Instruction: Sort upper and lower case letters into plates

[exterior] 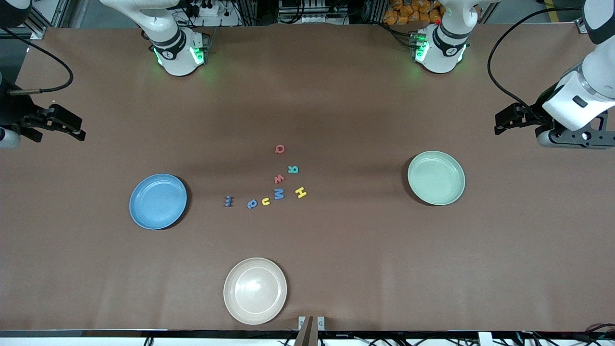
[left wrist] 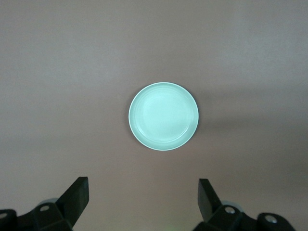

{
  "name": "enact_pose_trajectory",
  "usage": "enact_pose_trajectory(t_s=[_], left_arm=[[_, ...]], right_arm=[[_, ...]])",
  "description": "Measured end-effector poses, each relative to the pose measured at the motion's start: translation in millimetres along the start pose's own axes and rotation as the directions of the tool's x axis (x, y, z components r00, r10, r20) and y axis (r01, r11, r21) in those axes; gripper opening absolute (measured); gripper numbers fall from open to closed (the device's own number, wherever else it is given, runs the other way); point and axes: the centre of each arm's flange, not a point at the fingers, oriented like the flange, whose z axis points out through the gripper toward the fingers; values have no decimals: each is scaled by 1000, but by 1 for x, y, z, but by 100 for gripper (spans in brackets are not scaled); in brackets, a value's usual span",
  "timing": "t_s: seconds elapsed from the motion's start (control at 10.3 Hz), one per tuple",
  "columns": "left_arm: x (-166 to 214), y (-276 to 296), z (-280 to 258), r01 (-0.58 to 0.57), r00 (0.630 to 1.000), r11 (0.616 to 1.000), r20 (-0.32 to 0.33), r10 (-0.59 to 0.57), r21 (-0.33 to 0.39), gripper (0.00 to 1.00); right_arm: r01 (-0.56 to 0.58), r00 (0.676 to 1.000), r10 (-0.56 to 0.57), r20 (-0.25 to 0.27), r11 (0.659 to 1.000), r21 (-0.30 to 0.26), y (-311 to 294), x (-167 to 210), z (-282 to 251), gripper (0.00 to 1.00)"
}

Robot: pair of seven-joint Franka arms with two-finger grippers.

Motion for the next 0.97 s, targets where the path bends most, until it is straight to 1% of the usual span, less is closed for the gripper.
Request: enact_pose_trajectory(t_s=[0.29, 0.39, 0.58, 0.78, 0.97], left_arm=[[1, 12, 4, -28, 1000, 1000, 11, 28, 2, 100], [4, 34, 14, -26, 999, 1000, 27, 26, 1, 100], [13, 112, 53, 59, 996, 998, 63, -59, 4, 100], [21, 182, 97, 133, 988, 991, 72, -133, -1, 100], [28, 244, 143, 226, 970, 974, 89, -224, -2, 100]], right_arm=[[-1, 1000, 1, 12, 1000, 0, 0, 4, 8, 100], [-15, 1000, 15, 15, 1000, 1, -2, 8, 14, 100], [-64, 998, 64, 24, 998, 1, -19, 22, 36, 100], [-111, 993, 111, 29, 994, 1, -47, 38, 65, 100], [-111, 993, 110, 29, 994, 2, -62, 55, 96, 100]])
